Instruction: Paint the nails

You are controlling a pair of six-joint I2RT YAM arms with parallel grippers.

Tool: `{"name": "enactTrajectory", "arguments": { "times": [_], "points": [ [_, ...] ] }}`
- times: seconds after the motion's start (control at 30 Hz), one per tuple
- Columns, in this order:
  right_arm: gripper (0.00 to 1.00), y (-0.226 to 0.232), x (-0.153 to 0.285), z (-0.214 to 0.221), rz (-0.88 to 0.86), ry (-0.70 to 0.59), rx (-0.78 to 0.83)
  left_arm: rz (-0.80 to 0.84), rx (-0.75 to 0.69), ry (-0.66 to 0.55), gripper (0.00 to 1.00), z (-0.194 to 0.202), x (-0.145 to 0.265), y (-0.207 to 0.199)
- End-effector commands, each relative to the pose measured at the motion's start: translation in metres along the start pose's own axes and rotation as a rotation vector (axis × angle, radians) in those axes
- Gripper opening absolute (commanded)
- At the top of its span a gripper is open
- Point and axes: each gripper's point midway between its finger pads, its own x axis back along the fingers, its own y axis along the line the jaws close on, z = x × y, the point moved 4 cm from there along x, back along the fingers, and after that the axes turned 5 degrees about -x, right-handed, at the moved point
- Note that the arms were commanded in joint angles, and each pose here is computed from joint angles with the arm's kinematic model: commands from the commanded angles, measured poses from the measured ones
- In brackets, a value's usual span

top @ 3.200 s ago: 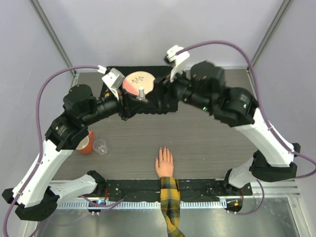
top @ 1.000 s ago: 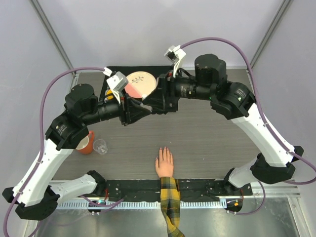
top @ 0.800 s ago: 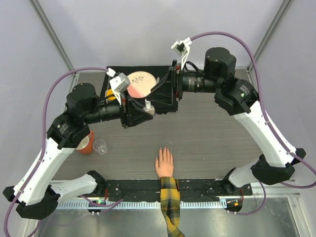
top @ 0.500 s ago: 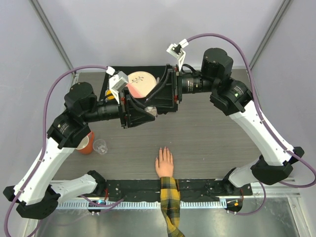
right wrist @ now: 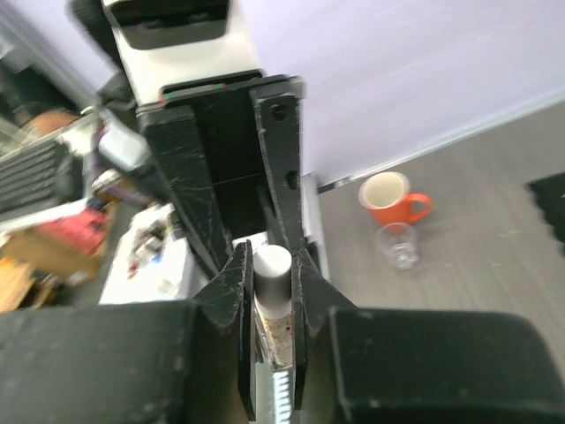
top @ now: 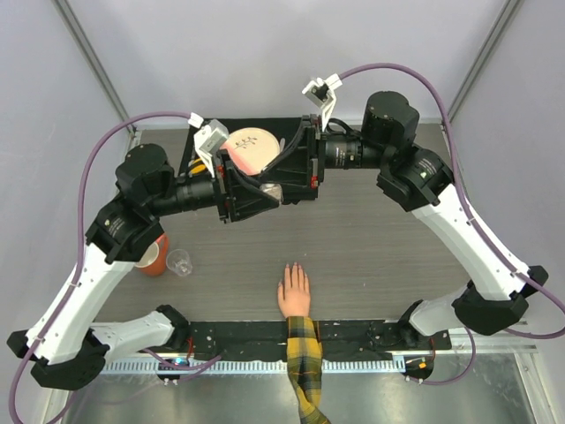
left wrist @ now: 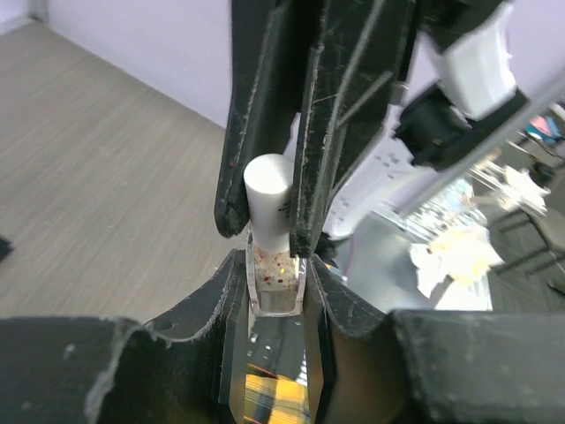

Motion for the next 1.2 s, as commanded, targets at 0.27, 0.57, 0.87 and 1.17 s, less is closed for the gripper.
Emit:
{"name": "enactTrajectory", "arguments": {
  "times": [0.27, 0.57, 0.87, 1.17],
  "points": [
    [0.01, -0.012, 0.001, 0.008, 1.046, -0.084, 0.321, -0.365, -0.150, -0.035, 0.00, -0.040, -0.026, 0.074],
    [0.16, -0.001, 0.002, 0.005, 0.937, -0.115, 0.253, -0.348, -0.218, 0.031, 0.00, -0.018, -0.018, 0.074],
    [0.70, 0.042, 0.022, -0.016, 0.419, -0.190, 0.234, -0.112, -0.238, -0.014, 0.00, 0.007, 0.005, 0.026],
    [0.76, 0.062, 0.018, -0.016, 0.023, -0.039, 0.135, 0.039, -0.256, -0.083, 0.00, 0.008, 0.023, -0.010]
  ]
}}
